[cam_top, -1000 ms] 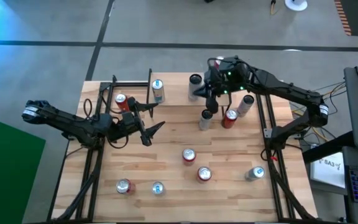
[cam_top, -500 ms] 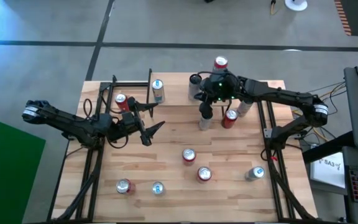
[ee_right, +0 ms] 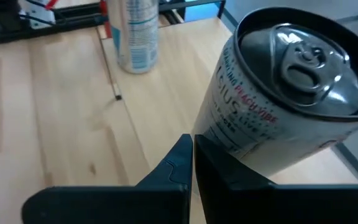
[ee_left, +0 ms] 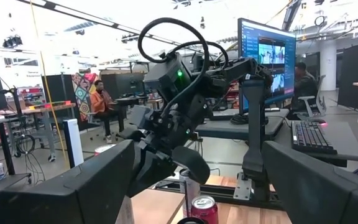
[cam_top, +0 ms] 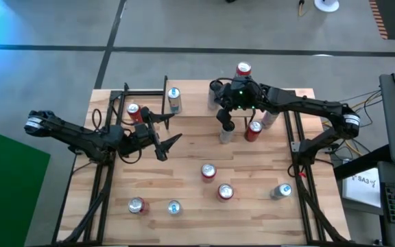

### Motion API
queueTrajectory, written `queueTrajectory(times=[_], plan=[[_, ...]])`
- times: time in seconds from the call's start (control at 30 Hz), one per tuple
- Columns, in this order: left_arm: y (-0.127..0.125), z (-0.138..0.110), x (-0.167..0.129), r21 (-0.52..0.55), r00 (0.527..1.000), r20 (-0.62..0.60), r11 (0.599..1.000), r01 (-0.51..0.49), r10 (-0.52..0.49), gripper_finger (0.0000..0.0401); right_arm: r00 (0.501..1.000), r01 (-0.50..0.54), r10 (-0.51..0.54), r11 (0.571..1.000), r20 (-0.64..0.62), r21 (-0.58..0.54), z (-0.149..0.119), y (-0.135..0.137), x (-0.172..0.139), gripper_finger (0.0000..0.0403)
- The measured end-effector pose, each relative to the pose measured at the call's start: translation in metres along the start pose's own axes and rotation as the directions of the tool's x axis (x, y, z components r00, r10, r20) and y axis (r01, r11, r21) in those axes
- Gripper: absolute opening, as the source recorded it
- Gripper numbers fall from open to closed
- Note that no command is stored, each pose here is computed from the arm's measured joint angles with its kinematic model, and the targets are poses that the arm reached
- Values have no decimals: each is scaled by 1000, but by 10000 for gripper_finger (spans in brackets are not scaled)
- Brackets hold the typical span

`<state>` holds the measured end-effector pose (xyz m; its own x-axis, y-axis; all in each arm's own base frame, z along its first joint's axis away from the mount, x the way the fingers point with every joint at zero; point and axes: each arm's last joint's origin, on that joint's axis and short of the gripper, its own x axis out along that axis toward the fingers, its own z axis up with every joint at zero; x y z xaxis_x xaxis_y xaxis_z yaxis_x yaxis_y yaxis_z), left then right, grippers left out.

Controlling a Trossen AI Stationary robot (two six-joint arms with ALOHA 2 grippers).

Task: Place canned beverage on shelf
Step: Put the left white pink soda can on the shelf

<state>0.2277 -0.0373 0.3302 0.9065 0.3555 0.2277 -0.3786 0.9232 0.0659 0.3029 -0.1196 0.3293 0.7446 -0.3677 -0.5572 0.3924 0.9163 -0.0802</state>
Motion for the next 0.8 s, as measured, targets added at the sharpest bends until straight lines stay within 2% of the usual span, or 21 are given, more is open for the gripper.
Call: queueTrajectory(times=[0.33,0.5,0.8], plan=[[0,0,0,2,1000,-4,1000,1,-1,339,1000,14,-14,1000,-17,-22,-3,-1,10,9],[0,0,0,3,1000,-4,1000,1,-1,339,998,65,-66,997,-21,-48,-3,-3,11,9],[0,0,0,3,1000,-4,1000,1,-1,339,997,69,-71,996,-21,-54,-3,-5,11,9]])
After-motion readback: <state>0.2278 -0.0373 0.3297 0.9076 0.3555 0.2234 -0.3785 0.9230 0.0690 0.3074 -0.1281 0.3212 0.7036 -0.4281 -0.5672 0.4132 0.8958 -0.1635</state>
